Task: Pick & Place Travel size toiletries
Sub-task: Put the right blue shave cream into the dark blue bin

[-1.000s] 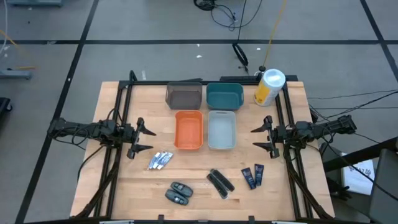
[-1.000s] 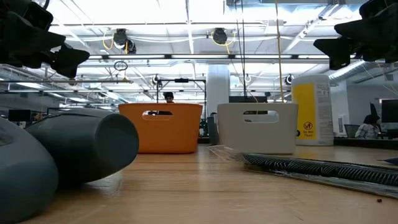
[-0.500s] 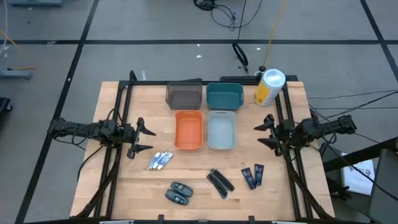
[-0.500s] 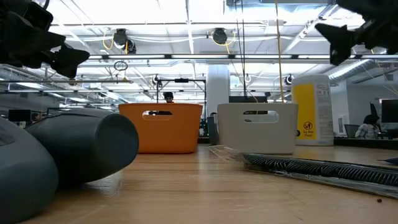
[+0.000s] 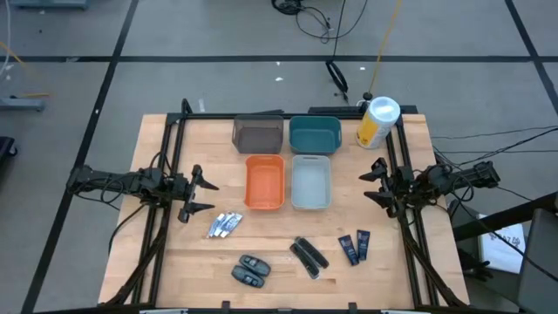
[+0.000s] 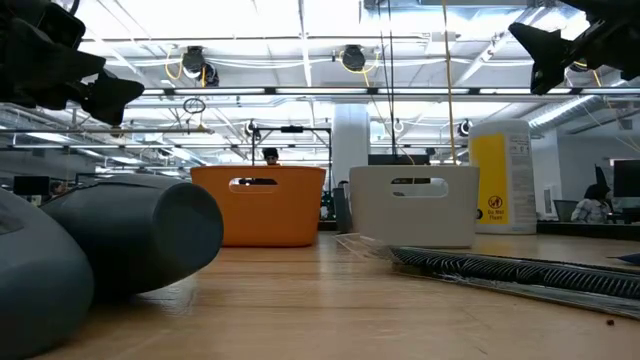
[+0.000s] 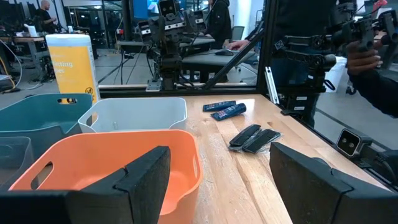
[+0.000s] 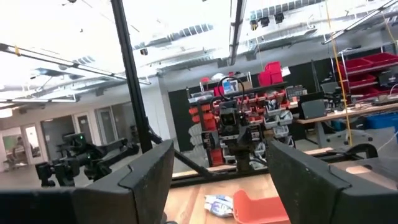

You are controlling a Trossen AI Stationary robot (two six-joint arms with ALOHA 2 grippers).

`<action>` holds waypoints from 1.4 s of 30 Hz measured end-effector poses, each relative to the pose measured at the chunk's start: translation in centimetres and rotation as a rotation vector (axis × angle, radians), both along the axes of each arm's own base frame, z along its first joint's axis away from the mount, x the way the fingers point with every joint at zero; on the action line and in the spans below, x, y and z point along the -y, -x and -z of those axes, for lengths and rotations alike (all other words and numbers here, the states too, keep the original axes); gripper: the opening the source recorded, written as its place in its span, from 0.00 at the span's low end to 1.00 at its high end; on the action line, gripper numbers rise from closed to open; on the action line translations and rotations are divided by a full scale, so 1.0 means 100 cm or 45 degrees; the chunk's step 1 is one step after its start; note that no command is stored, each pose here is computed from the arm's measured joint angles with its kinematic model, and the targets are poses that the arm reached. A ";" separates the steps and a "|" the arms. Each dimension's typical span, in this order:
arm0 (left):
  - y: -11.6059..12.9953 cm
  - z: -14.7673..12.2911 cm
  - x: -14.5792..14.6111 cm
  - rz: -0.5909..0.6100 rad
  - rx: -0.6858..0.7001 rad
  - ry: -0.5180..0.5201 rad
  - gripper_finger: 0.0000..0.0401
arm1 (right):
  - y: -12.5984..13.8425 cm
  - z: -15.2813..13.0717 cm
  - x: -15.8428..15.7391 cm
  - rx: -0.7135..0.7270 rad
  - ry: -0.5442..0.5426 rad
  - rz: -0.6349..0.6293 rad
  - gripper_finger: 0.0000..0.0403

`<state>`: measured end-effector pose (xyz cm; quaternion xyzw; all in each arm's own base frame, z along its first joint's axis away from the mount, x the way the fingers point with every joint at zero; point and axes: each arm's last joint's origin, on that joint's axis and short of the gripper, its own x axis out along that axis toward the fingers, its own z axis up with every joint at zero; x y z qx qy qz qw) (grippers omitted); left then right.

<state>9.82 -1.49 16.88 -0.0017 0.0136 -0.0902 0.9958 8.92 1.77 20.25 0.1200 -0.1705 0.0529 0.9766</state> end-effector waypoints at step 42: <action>0.000 0.000 0.000 0.000 0.000 0.000 0.68 | -0.117 -0.120 -0.101 -1.685 -0.282 0.131 0.53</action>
